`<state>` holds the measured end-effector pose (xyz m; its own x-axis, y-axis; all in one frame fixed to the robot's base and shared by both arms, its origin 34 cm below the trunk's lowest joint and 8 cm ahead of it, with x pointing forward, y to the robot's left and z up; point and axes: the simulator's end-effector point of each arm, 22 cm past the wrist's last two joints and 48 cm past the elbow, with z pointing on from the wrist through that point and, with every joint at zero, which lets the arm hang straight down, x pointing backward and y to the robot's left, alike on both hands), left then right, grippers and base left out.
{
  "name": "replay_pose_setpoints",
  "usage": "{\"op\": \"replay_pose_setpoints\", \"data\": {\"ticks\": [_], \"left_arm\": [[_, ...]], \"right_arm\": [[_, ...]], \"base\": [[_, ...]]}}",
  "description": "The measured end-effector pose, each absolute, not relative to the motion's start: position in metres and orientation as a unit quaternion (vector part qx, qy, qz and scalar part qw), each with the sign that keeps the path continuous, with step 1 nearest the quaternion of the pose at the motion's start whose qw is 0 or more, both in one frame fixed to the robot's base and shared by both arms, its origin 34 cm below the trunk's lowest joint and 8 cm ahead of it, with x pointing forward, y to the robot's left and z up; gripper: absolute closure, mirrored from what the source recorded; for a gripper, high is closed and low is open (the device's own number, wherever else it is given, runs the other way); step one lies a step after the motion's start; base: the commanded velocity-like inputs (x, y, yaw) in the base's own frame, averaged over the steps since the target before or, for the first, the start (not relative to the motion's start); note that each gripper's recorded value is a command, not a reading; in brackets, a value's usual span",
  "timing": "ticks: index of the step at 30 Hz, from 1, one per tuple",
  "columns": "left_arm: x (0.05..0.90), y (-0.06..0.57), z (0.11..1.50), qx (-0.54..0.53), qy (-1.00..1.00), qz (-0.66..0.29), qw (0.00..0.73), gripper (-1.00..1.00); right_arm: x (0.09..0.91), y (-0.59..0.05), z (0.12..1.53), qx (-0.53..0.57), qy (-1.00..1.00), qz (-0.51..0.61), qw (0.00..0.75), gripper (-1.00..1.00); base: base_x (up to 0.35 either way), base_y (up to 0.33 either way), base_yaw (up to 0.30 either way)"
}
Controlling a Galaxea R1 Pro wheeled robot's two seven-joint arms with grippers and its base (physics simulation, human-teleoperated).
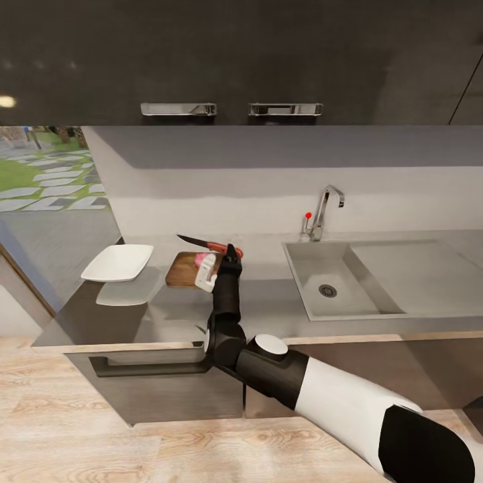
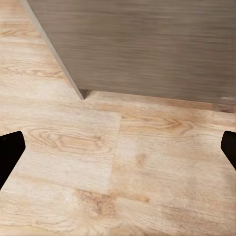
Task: In the kitchen, take the Vidalia onion out of the sink, dice it on the chopping board with the paring knife, put the diced onion into the bowl on the countertop, then place both the paring knife and the chopping board into the sink.
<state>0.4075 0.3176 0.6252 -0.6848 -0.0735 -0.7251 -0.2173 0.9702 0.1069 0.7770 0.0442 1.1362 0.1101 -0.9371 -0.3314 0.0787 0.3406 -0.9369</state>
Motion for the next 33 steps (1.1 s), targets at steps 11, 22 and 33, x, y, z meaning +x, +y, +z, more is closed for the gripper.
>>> {"op": "replay_pose_setpoints", "data": {"ticks": [11, 22, 33], "left_arm": [[0.407, 0.321, 0.626, -0.079, 0.913, 0.095, 0.389, -1.00], [0.406, 0.339, 0.627, -0.077, 0.912, 0.109, 0.388, -1.00], [0.397, 0.358, 0.621, -0.070, 0.922, 0.118, 0.363, -1.00]], "right_arm": [[0.775, 0.048, 1.132, -0.408, 0.528, -0.398, 0.630, 1.00], [0.768, 0.059, 1.133, -0.413, 0.522, -0.381, 0.642, 1.00], [0.755, 0.058, 1.103, -0.424, 0.537, -0.372, 0.628, 1.00]], "base": [[0.000, 0.000, 0.000], [0.000, 0.000, 0.000], [0.000, 0.000, 0.000]]}}
